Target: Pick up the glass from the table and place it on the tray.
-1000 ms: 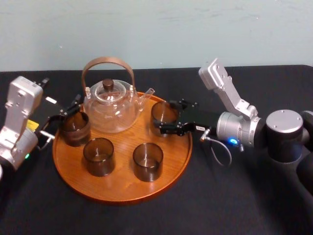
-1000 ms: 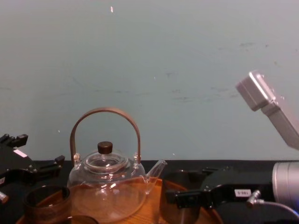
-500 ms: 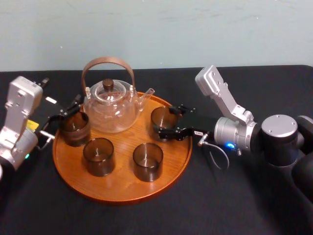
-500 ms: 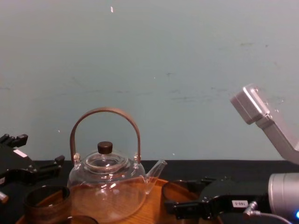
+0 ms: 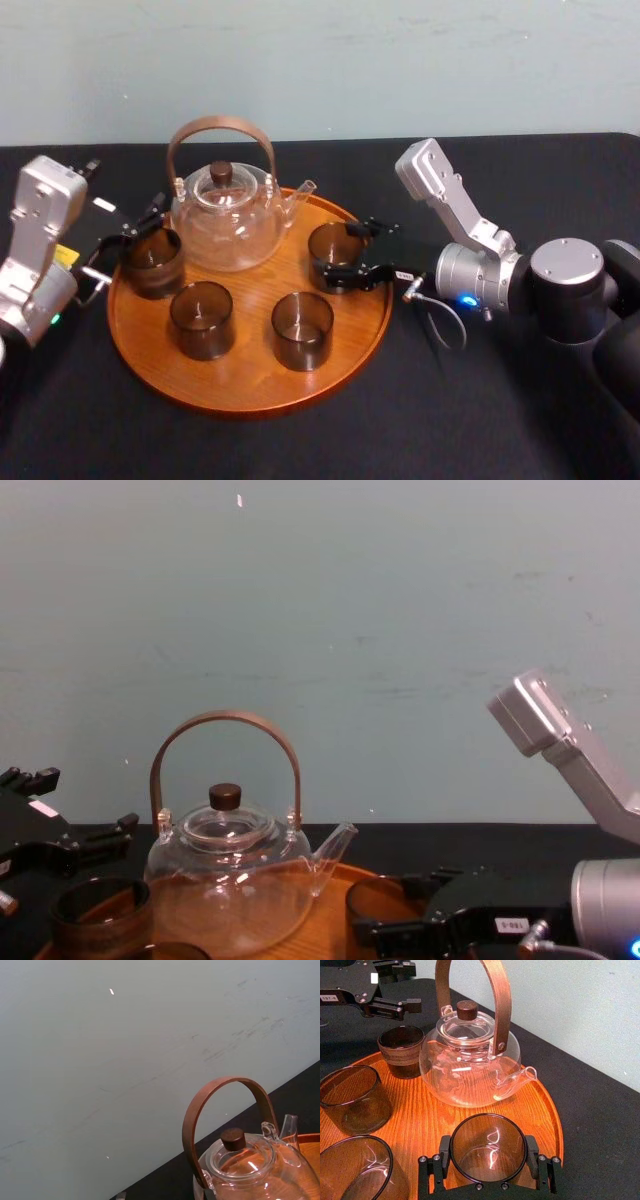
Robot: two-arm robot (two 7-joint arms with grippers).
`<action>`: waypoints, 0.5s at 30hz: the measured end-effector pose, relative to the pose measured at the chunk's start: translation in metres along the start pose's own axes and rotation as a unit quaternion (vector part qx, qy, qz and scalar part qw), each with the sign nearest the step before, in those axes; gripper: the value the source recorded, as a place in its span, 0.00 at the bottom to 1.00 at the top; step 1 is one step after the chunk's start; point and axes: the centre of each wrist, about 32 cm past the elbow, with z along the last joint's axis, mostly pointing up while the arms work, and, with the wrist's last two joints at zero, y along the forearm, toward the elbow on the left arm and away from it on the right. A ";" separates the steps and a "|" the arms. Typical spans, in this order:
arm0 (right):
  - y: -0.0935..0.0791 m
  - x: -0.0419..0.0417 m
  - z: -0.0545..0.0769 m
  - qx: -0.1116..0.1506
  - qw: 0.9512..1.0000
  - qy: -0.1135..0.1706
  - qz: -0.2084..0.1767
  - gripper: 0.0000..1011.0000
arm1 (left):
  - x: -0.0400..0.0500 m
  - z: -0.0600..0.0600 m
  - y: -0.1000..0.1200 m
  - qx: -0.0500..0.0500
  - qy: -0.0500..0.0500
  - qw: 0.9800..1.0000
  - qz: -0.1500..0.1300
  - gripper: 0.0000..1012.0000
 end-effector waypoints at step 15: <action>0.000 0.0003 0.000 -0.002 1.000 0.001 0.000 0.99 | 0.0000 0.000 0.000 0.000 0.000 1.000 0.000 0.99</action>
